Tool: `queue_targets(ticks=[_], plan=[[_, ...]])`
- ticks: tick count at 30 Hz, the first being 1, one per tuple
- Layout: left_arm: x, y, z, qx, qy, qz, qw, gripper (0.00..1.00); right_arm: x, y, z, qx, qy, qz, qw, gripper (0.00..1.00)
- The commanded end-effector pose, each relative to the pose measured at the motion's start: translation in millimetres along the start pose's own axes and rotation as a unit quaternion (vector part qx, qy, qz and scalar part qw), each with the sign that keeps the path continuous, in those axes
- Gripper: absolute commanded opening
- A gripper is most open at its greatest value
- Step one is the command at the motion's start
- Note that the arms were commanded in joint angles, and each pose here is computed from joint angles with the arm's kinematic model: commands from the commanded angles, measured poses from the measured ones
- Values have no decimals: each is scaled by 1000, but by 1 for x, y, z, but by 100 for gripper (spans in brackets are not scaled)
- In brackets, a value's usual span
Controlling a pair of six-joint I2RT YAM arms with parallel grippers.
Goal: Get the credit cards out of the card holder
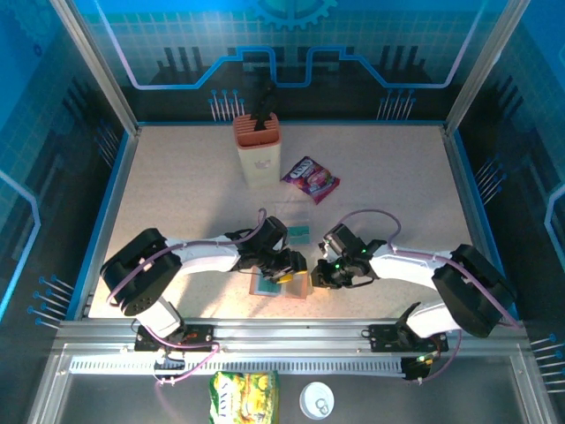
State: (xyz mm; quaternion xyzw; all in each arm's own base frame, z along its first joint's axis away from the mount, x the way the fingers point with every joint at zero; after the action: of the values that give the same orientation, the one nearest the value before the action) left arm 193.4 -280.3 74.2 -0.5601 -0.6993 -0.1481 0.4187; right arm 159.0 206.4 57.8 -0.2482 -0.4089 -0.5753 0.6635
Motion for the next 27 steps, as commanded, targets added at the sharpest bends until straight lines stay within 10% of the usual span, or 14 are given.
queue_targets(ticks=[1, 7, 27], plan=[[-5, -1, 16, 16, 36, 2, 999, 53, -1, 6, 4, -12, 39, -10, 999, 14], [-5, 0, 23, 21, 51, -1, 998, 52, 7, 10, 13, -10, 91, -38, 995, 0], [-2, 1, 30, 29, 61, -6, 998, 53, 26, 28, 50, 19, 262, -99, 960, 0]])
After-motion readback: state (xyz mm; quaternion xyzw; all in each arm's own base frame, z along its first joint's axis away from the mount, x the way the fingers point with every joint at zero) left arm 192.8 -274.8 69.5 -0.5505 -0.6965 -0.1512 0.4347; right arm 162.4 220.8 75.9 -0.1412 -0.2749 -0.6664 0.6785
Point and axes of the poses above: each hand's point on the last joint's axis, 136 mm out from that joint toward the fingers, its own x axis back along the fingers, its own z axis along the line the jaws close on, y = z × x, the point moved 5 cm from there along x, back along the fingers, and after that the axes turned 13 degrees about x, right-handed, at the moved point
